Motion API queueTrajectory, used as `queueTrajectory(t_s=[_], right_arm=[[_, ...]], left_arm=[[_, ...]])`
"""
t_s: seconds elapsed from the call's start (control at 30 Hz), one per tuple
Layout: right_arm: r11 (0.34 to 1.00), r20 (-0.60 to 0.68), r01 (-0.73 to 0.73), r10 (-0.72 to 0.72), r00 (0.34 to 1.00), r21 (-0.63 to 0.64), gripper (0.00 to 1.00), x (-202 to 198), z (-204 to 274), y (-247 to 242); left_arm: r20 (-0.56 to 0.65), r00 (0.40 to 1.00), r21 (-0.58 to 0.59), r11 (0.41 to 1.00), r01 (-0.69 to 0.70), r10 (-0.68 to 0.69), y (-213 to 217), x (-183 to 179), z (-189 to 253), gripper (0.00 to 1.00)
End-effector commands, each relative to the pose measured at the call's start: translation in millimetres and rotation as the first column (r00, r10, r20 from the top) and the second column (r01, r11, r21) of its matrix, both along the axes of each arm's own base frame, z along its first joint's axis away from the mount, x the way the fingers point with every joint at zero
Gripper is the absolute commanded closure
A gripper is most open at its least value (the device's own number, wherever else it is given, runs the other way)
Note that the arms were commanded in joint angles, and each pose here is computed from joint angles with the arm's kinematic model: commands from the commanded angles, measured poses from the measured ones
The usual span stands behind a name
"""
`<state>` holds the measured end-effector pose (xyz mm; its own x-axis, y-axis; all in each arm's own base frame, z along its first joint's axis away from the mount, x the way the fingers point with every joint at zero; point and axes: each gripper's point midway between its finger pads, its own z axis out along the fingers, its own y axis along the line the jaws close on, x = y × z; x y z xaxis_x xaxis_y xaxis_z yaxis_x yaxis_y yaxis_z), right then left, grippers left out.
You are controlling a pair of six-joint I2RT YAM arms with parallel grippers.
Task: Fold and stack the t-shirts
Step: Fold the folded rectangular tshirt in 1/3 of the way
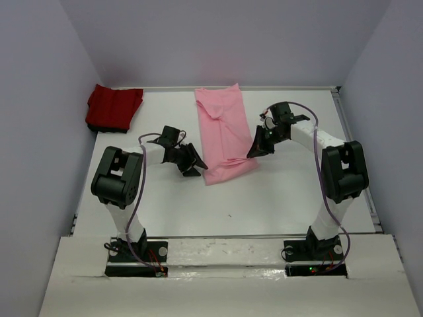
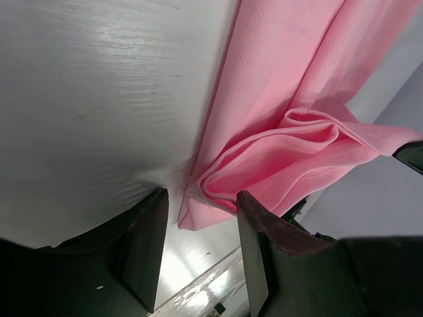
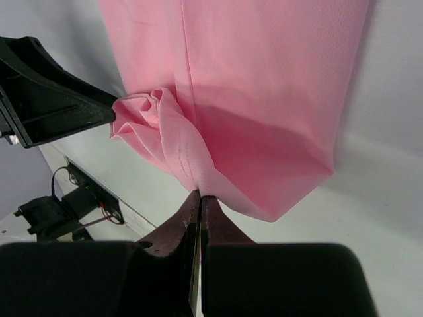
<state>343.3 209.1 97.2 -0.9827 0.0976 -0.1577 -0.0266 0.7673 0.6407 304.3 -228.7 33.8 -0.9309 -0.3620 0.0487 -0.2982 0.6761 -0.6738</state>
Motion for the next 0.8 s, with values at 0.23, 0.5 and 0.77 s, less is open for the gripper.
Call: queueTrajectory(t_s=[0.23,0.5,0.77], right_arm=[[1.000,0.051,-0.009,0.008,0.999,0.021,1.00,13.5,13.2,1.5],[1.000,0.046,-0.004,0.003,0.999,0.021,1.00,14.0,12.5,1.6],[1.000,0.048,-0.002,0.001,0.999,0.017,1.00,15.8,11.8,1.4]], left_arm=[[0.032,0.999,-0.044,0.999,0.031,-0.030,-8.8,11.2,12.9,0.80],[0.025,0.999,-0.052,0.998,0.041,-0.040,-9.8,9.2,11.8,0.89],[0.050,0.998,-0.050,0.997,0.052,-0.049,-11.9,17.8,20.6,1.00]])
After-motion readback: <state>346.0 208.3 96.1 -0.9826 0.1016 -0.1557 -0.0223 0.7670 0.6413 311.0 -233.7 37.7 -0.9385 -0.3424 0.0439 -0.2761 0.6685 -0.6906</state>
